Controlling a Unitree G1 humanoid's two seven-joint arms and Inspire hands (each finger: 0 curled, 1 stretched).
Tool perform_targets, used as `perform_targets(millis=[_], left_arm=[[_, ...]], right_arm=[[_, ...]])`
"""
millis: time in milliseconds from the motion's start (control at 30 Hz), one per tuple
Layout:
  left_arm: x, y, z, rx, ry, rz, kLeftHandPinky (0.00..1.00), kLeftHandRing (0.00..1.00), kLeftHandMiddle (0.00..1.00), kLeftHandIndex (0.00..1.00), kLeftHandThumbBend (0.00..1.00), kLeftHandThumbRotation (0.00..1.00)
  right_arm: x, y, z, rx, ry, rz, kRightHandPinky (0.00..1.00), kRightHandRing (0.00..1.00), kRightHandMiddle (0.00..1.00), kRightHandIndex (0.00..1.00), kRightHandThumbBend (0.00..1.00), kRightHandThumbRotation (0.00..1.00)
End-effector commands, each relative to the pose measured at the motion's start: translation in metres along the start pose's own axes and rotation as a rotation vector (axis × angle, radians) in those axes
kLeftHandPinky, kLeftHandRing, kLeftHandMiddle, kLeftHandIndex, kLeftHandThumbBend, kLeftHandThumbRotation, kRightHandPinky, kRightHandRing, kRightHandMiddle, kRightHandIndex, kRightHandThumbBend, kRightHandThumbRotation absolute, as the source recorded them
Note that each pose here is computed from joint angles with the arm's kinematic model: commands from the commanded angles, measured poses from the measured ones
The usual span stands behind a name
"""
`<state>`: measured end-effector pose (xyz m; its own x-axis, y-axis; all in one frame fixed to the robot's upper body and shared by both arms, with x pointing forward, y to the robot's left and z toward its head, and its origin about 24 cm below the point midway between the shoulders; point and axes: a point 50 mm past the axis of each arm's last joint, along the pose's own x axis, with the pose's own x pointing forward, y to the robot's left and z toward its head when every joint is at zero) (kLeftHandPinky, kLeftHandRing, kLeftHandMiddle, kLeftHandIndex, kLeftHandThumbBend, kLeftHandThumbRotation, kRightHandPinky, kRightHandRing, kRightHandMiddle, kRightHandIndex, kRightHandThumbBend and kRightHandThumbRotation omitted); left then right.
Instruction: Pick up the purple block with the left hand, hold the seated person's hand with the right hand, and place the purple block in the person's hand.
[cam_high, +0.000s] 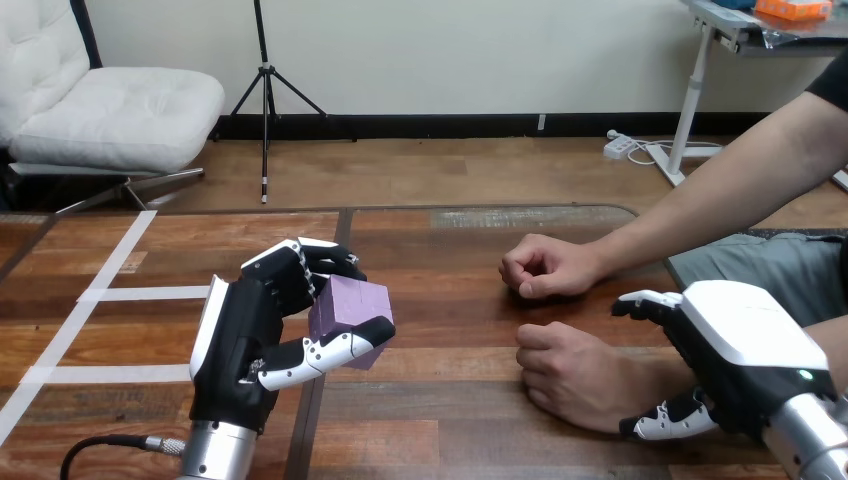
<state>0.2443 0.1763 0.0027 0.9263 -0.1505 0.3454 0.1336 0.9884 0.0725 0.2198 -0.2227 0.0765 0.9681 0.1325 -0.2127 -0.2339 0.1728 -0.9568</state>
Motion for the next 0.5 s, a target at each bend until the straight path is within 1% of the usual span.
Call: perform_targets(millis=[0, 467], left_arm=[[0.0152, 0.0032, 0.0141, 0.006, -0.099, 0.018, 0.38, 0.45, 0.51, 0.52, 0.83, 0.12], [0.0146, 0.0047, 0.0141, -0.002, -0.097, 0.017, 0.38, 0.44, 0.51, 0.53, 0.84, 0.11]], right_arm=[[0.0111, -0.0153, 0.0029, -0.068, -0.014, -0.035, 0.76, 0.79, 0.81, 0.8, 0.86, 0.1], [0.0173, -0.0152, 0.003, -0.132, 0.027, 0.019, 0.78, 0.8, 0.81, 0.8, 0.84, 0.09]])
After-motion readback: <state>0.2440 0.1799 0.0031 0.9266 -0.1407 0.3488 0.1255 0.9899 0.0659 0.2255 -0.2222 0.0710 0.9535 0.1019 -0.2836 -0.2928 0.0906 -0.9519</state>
